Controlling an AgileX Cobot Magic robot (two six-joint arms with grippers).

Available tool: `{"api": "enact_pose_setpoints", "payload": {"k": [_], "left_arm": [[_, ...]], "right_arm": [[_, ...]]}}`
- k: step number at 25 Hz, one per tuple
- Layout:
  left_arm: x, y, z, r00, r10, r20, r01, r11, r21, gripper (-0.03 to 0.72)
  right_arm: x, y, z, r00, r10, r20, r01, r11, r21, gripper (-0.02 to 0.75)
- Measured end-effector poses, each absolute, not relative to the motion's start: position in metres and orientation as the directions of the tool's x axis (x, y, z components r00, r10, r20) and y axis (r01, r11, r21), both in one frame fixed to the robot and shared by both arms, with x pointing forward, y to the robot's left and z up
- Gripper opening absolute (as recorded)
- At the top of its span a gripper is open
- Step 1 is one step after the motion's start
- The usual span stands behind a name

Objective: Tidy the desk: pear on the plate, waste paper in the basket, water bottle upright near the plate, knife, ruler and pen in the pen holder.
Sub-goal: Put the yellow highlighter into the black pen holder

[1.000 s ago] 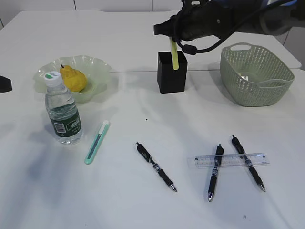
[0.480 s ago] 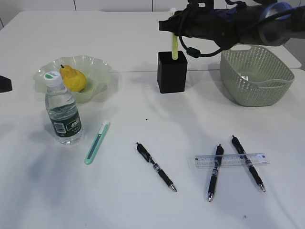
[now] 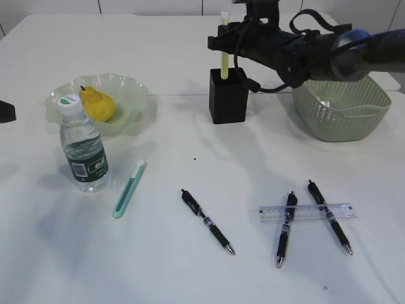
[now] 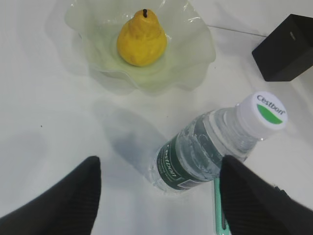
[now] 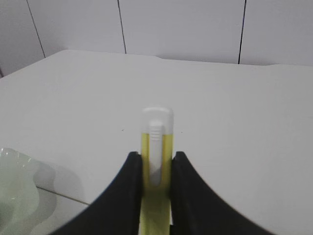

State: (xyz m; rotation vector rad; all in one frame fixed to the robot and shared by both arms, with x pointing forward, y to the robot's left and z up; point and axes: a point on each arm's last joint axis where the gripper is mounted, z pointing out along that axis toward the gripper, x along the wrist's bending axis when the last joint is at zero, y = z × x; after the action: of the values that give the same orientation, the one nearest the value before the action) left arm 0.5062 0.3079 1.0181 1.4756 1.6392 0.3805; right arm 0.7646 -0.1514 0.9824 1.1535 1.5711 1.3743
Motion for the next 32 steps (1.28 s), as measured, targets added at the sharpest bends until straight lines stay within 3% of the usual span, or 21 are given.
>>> {"api": "enact_pose_setpoints", "payload": {"k": [26, 32], "left_arm": [[0.506, 0.308, 1.018, 0.09, 0.917, -0.388, 0.647, 0.242, 0.723, 0.538], [0.506, 0.308, 1.018, 0.087, 0.919, -0.384, 0.646, 0.242, 0.724, 0.538]], "right_arm": [[0.775, -0.154, 0.936, -0.343, 0.938, -0.042, 0.149, 0.098, 0.984, 0.106], [0.775, -0.156, 0.936, -0.34, 0.939, -0.042, 0.151, 0.099, 0.984, 0.16]]}}
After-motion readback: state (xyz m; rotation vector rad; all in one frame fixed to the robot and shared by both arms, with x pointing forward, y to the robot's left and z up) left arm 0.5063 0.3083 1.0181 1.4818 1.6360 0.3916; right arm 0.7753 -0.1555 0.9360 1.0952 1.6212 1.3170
